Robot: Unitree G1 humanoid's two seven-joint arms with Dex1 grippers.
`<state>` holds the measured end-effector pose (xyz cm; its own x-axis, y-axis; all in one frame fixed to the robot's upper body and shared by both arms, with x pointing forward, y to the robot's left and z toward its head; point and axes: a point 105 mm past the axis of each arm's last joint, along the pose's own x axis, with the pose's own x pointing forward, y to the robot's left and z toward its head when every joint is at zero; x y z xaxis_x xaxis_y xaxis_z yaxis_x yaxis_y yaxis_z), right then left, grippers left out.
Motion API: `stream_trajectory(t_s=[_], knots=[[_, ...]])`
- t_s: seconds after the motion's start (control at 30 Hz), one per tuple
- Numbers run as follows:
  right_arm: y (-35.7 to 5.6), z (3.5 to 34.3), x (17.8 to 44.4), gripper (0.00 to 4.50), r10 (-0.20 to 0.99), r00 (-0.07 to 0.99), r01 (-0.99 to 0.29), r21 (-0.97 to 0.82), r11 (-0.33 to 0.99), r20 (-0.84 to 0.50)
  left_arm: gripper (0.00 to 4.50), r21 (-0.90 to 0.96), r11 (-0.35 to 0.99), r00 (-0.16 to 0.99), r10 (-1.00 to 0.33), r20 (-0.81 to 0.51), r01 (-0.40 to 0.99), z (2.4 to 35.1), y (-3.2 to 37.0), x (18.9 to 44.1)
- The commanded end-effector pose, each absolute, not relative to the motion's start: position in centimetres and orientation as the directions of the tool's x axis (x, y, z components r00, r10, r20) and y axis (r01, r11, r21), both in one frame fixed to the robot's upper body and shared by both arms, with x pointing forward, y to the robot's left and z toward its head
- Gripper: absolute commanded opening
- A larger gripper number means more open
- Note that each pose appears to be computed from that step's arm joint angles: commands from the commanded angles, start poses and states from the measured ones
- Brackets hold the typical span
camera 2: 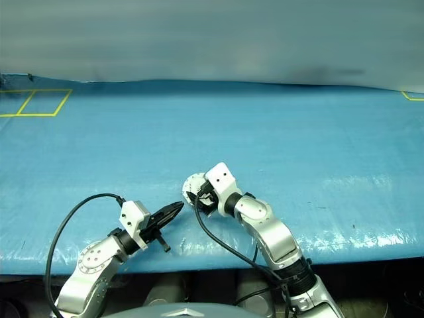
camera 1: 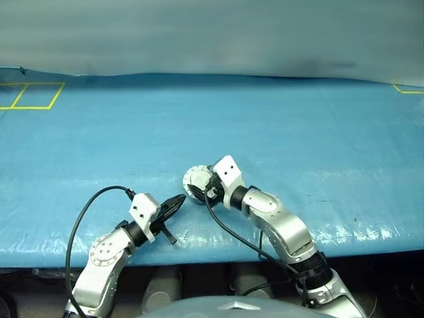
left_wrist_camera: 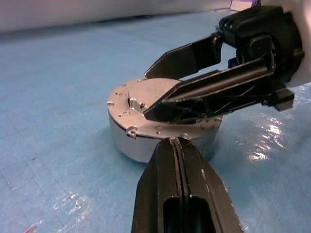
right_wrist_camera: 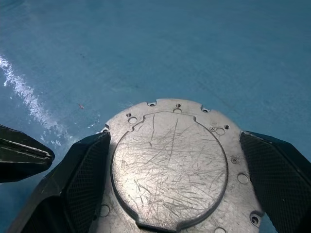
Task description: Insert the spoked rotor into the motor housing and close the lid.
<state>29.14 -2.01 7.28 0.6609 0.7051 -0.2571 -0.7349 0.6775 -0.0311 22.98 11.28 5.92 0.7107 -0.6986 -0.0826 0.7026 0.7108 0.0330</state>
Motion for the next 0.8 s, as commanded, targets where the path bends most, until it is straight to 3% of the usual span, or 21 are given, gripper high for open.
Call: stream_trajectory(t_s=[0.03, 0.1, 0.27, 0.8], knots=[[-1.9, 6.9, 28.8, 4.47, 0.705, 0.661, -0.742, -0.084, 0.665, -0.256, 0.00, 0.055, 0.710, 0.712, -0.701, -0.044, 0.702, 7.5, 10.7, 22.9], [-1.9, 6.9, 28.9, 4.30, 0.703, 0.666, -0.739, -0.096, 0.667, -0.249, 0.00, 0.056, 0.711, 0.714, -0.699, -0.044, 0.701, 7.7, 10.7, 22.9], [-1.8, 7.3, 28.9, 3.04, 0.706, 0.673, -0.736, -0.109, 0.668, -0.221, 0.00, 0.058, 0.712, 0.715, -0.698, -0.048, 0.699, 8.0, 10.7, 23.1], [-0.7, 7.4, 27.6, 3.04, 0.789, 0.549, -0.833, -0.106, 0.543, -0.275, 0.00, 0.065, 0.702, 0.704, -0.702, -0.107, 0.709, 9.8, 12.4, 25.6]])
